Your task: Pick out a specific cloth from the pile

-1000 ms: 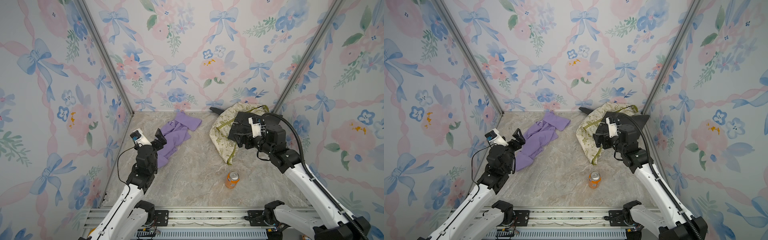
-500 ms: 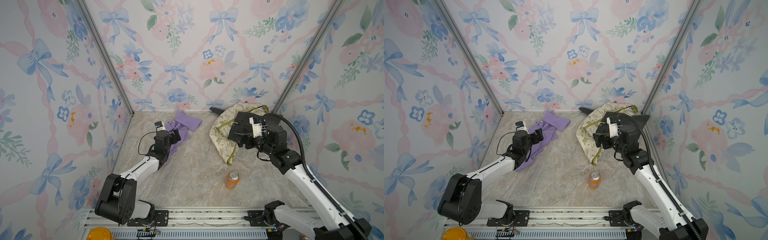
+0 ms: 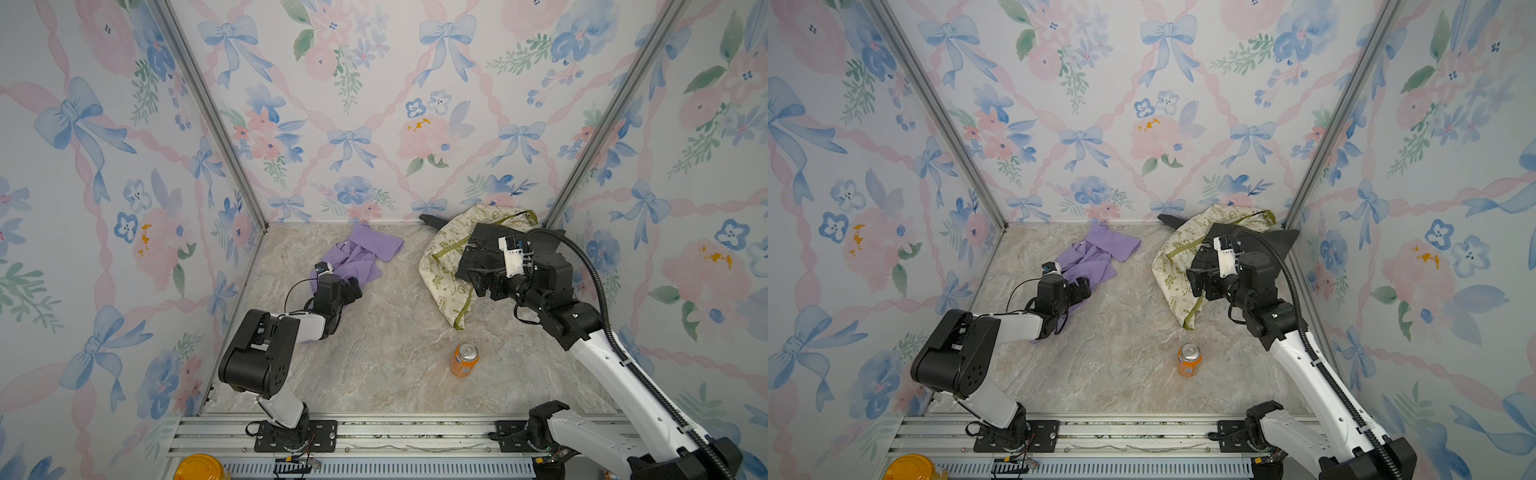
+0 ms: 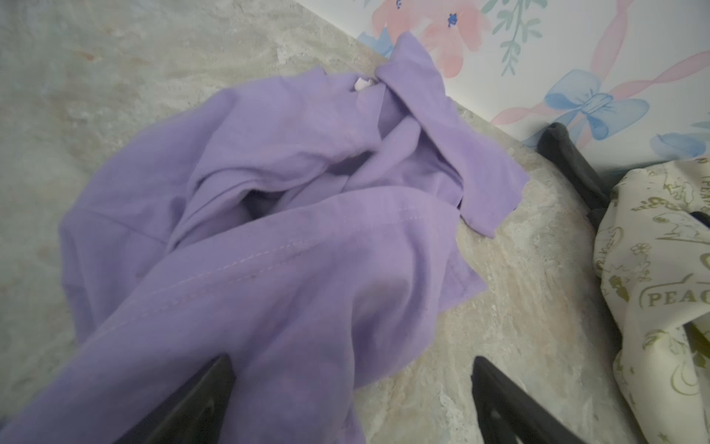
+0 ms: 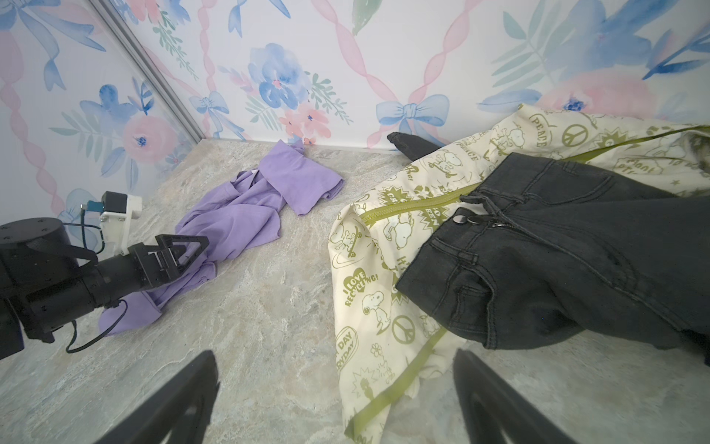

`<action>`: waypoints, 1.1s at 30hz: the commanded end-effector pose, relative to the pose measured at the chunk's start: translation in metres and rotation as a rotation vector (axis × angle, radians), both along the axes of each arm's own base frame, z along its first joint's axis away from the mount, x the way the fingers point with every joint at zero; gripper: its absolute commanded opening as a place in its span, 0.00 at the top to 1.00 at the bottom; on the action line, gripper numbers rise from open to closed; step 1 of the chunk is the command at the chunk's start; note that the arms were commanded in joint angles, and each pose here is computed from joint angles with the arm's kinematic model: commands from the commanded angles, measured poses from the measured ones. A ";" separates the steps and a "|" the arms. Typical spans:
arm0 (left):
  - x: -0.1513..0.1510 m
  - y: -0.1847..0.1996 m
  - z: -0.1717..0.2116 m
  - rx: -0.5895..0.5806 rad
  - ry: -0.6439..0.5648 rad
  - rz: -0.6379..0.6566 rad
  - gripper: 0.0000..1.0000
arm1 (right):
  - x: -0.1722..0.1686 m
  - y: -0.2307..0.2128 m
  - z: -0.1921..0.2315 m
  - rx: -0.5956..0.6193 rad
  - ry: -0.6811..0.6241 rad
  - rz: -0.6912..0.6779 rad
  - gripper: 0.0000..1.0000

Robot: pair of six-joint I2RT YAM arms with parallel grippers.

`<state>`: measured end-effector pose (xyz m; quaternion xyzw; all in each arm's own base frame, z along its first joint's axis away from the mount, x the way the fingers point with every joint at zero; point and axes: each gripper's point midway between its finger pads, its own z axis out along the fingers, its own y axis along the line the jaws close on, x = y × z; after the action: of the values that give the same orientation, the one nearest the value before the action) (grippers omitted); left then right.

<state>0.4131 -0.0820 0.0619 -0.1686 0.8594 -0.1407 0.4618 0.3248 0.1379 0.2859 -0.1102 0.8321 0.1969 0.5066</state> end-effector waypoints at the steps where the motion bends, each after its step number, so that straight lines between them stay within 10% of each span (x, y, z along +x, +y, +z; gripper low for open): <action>1: -0.017 0.004 -0.020 -0.042 0.040 0.019 0.02 | -0.001 -0.002 -0.006 -0.007 0.016 0.002 0.03; 11: -0.059 0.014 -0.031 -0.056 0.053 0.043 0.02 | 0.000 -0.002 -0.011 -0.009 0.024 0.004 0.03; 25: -0.077 0.058 0.168 0.211 -0.530 0.184 0.02 | 0.011 -0.043 -0.030 -0.025 -0.058 -0.167 0.03; 33: -0.101 0.104 0.139 0.385 -0.496 0.399 0.02 | 0.026 -0.116 -0.087 -0.056 -0.077 -0.446 0.03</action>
<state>0.3229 0.0004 0.2222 -0.1907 0.6807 0.0030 0.7073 0.3397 0.0474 0.1944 0.0121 0.8463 0.0847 0.5258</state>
